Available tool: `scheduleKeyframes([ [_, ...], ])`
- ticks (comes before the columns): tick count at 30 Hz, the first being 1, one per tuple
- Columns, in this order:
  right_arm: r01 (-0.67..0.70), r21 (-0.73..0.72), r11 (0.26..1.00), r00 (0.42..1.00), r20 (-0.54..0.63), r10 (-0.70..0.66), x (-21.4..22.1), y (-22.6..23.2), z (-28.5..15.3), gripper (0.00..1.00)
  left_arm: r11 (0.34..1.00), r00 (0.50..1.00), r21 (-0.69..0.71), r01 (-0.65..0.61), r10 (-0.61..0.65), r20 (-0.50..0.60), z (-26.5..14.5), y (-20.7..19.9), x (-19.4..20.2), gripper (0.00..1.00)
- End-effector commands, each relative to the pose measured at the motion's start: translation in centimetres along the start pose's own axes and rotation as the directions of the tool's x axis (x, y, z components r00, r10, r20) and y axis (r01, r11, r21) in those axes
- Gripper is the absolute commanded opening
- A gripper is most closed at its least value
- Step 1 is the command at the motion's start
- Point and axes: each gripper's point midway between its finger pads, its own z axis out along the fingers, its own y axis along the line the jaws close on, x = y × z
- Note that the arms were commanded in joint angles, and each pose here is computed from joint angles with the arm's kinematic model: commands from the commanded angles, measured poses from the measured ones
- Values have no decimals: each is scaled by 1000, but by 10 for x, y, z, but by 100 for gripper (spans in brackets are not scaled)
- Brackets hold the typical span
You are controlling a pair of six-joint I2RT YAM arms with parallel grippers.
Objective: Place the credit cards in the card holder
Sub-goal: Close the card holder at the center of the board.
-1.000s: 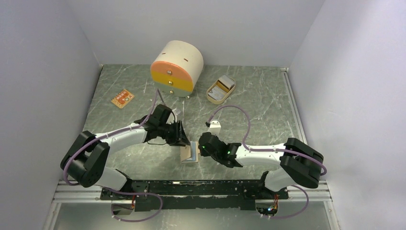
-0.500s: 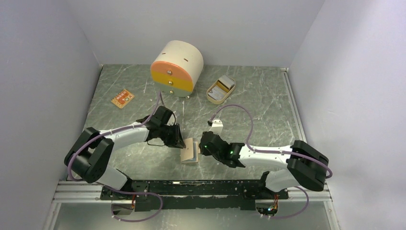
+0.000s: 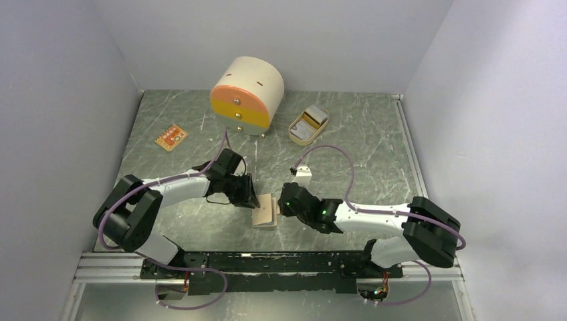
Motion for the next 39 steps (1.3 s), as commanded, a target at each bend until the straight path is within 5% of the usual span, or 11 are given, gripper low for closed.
scheduleKeyframes([
  [1,-6,11,1000,1000,-1,6,-4,2,3,21,1000,1000,-5,-22,22,0,3,0,-4,30],
  [14,-7,16,1000,1000,-21,8,0,2,3,0,996,1000,-85,6,-8,-22,10,18,2,34],
  [23,-30,-183,983,999,-37,23,-2,46,8,0,997,999,-62,35,-35,-1,11,17,3,31],
  [39,-3,-151,988,995,-98,-12,16,49,31,0,998,998,1,57,-57,-37,18,13,15,28],
])
